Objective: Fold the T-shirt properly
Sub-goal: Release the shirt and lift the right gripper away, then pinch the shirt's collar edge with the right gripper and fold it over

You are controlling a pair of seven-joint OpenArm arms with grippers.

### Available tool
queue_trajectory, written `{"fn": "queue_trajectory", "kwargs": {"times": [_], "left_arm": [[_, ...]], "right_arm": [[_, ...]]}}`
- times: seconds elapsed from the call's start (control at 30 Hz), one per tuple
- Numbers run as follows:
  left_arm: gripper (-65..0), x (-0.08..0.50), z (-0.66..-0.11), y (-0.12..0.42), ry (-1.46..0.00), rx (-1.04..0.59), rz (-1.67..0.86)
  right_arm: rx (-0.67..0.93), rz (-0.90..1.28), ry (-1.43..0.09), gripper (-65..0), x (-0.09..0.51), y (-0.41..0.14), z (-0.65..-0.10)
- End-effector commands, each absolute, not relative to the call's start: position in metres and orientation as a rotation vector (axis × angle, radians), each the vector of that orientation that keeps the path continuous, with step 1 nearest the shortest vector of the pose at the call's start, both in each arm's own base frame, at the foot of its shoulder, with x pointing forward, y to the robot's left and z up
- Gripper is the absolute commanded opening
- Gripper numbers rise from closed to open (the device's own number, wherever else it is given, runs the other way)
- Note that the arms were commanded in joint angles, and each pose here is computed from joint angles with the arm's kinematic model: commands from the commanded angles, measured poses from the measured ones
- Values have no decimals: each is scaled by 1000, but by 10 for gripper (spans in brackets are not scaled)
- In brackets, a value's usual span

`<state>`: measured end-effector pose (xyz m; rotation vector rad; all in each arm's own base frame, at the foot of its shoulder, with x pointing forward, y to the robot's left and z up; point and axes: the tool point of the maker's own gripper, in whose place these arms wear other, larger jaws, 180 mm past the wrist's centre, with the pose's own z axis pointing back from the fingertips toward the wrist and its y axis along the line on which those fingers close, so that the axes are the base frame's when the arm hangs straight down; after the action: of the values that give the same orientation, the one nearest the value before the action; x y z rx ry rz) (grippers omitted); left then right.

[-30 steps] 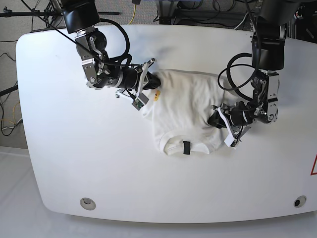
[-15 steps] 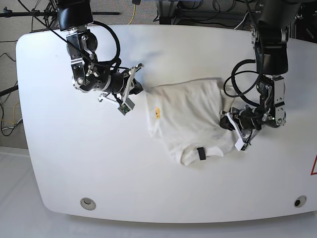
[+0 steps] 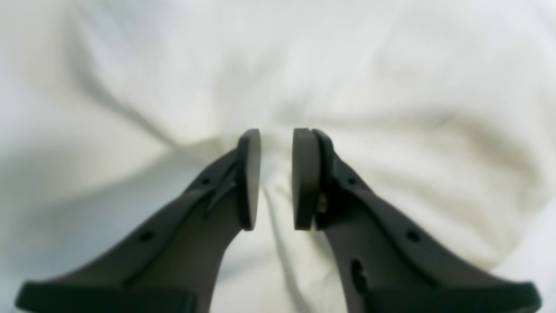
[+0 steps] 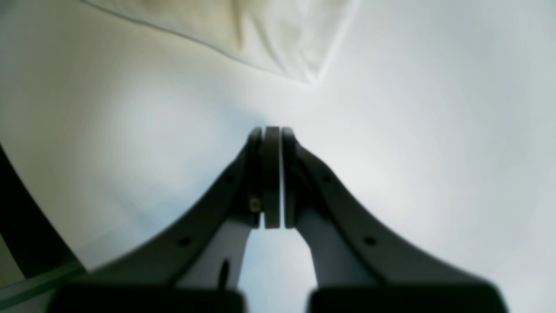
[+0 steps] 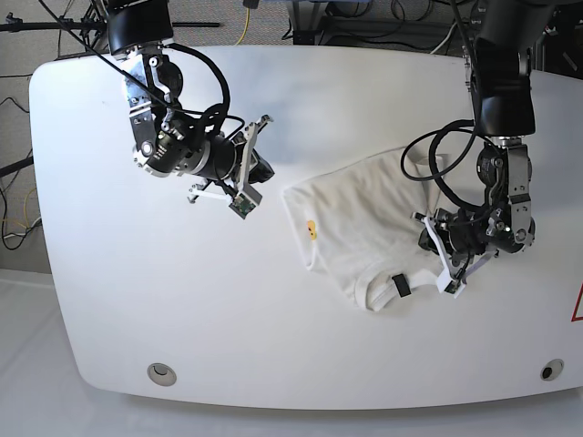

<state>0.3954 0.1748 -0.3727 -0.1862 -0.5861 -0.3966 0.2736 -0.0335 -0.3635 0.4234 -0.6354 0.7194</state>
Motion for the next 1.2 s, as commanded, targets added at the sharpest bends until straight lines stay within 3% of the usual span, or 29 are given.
{"fn": "queue_trajectory", "kwargs": {"times": [0.0, 0.4, 1.17], "left_arm": [[-528, 409, -354, 169, -651, -194, -402], [-528, 399, -361, 177, -575, -176, -394], [-528, 355, -320, 328, -588, 92, -205]], "right_arm": [[457, 775, -660, -650, 271, -16, -354], [528, 1017, -594, -650, 239, 46, -359], [605, 1122, -443, -650, 248, 128, -391]]}}
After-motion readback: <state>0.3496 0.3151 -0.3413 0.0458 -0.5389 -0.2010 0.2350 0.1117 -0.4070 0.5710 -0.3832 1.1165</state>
